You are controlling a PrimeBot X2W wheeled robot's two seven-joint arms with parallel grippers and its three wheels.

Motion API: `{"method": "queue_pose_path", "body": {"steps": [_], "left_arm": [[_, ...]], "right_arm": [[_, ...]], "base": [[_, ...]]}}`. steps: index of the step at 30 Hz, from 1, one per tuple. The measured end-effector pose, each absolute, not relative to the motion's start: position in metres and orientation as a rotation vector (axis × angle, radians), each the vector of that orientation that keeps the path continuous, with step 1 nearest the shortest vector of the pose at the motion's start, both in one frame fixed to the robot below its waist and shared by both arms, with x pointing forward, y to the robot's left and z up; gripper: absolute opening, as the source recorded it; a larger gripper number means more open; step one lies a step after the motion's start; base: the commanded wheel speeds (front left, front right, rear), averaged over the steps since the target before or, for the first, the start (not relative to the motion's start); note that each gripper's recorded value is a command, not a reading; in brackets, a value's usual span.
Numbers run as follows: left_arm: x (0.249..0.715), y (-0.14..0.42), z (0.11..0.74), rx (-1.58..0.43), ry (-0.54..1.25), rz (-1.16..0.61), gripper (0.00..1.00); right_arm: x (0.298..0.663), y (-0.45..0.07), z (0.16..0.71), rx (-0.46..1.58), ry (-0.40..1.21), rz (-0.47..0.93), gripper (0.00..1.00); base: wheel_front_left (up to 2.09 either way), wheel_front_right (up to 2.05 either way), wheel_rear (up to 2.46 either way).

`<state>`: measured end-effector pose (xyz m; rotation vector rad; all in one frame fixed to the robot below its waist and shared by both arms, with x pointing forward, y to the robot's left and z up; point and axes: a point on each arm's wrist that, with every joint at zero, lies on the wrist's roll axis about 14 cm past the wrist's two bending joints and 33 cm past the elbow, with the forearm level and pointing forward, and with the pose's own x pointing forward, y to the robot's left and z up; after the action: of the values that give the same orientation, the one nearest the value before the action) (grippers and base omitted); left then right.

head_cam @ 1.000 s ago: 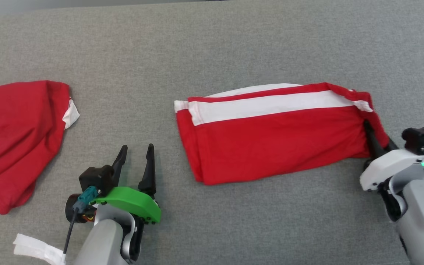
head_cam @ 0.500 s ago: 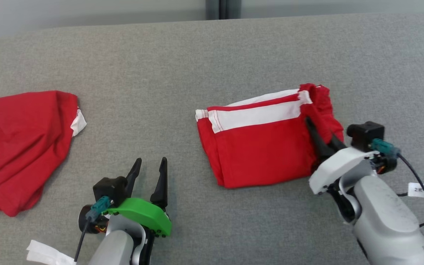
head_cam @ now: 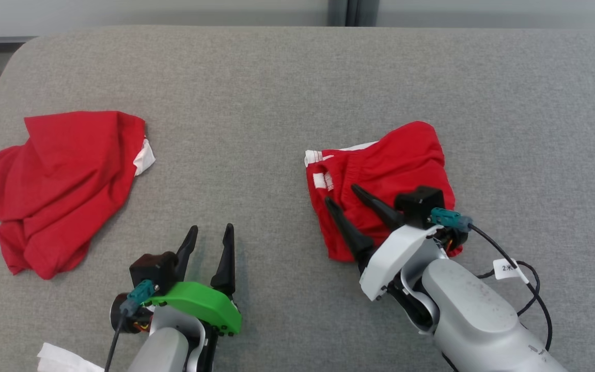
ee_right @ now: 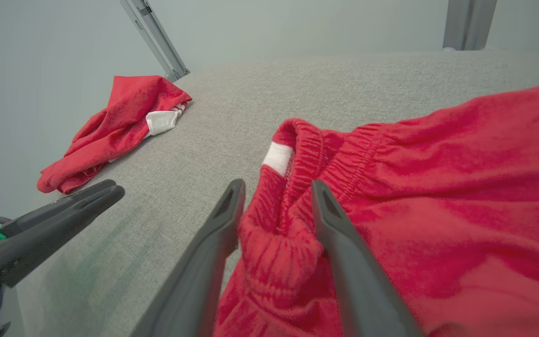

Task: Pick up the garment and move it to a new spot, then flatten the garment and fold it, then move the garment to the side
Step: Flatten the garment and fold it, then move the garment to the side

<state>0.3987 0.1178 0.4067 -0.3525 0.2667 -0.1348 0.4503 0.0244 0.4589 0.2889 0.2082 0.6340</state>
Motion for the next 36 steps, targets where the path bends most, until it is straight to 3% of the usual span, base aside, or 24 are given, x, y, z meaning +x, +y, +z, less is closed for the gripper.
{"method": "queue_pose_path", "body": {"steps": [6,13,23,30,36], "left_arm": [[0.400,0.117,0.410,-0.319,0.251,-0.139,1.00],[0.412,0.113,0.432,-0.228,0.173,-0.154,1.00],[0.389,0.110,0.444,-0.134,0.129,-0.172,1.00],[0.356,0.104,0.441,-0.115,0.141,-0.194,1.00],[0.346,0.102,0.443,-0.115,0.134,-0.201,1.00]], "right_arm": [[0.453,0.017,0.468,0.276,0.151,0.622,1.00],[0.479,-0.079,0.489,0.164,0.025,0.380,1.00],[0.429,-0.143,0.462,0.128,0.078,0.173,1.00],[0.387,-0.156,0.444,0.151,0.132,0.115,1.00],[0.375,-0.157,0.447,0.147,0.124,0.112,1.00]], "base": [[0.00,0.00,0.00],[0.00,0.00,0.00],[0.00,0.00,0.00],[0.00,0.00,0.00],[0.00,0.00,0.00]]}}
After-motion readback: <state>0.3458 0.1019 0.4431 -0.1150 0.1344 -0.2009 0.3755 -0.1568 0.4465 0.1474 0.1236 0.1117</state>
